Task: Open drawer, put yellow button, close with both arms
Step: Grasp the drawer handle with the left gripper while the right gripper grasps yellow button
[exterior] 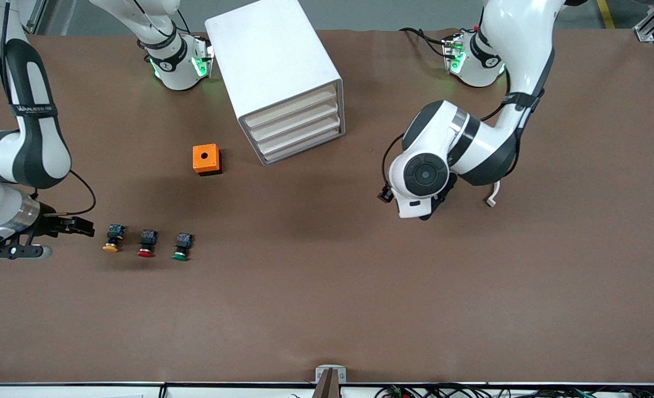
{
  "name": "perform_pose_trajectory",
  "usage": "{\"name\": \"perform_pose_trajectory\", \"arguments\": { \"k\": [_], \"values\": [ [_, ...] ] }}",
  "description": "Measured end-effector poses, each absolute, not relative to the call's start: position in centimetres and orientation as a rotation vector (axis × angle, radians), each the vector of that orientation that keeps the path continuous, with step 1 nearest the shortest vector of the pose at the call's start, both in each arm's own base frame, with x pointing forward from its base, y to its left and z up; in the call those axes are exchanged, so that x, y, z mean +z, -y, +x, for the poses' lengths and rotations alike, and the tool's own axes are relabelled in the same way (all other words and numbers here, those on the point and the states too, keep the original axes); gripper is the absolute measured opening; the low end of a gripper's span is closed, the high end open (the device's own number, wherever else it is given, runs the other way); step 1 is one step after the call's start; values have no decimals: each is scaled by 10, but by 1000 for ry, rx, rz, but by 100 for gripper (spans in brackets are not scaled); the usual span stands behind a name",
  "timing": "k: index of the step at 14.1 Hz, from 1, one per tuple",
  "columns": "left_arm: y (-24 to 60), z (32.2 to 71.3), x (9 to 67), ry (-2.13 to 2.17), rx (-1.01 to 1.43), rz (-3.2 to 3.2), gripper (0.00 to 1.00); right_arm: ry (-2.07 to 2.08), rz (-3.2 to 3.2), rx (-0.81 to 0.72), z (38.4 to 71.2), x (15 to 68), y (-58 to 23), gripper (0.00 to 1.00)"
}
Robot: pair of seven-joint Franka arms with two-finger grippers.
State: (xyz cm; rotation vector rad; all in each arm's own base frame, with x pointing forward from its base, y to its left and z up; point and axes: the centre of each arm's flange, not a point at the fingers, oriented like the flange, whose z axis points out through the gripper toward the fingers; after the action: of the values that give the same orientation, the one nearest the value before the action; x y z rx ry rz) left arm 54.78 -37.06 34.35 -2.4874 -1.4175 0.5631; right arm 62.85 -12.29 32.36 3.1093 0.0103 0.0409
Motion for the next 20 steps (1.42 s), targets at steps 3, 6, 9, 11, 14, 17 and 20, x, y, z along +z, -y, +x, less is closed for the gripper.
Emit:
{"name": "perform_pose_trajectory", "arguments": {
  "k": [3,6,9,11,14,17,20],
  "values": [
    [391,535,323,1710,654,-2204,100,-16,3103,90,622,298,121,100],
    [411,521,309,1858,774,-1975,100,-27,3097,126,623,275,119,100],
    [433,508,295,1938,991,-1745,100,-62,3077,133,620,250,119,100],
    [440,508,292,1978,1146,-1594,100,-70,3074,121,618,234,120,100],
    [448,509,294,2020,1295,-1374,80,-70,3079,91,616,217,120,100],
    [464,499,293,2015,1340,-1228,67,-42,3081,66,610,205,131,100],
    [481,484,289,2001,1331,-1133,67,1,3085,46,601,194,146,100]
  ]
}}
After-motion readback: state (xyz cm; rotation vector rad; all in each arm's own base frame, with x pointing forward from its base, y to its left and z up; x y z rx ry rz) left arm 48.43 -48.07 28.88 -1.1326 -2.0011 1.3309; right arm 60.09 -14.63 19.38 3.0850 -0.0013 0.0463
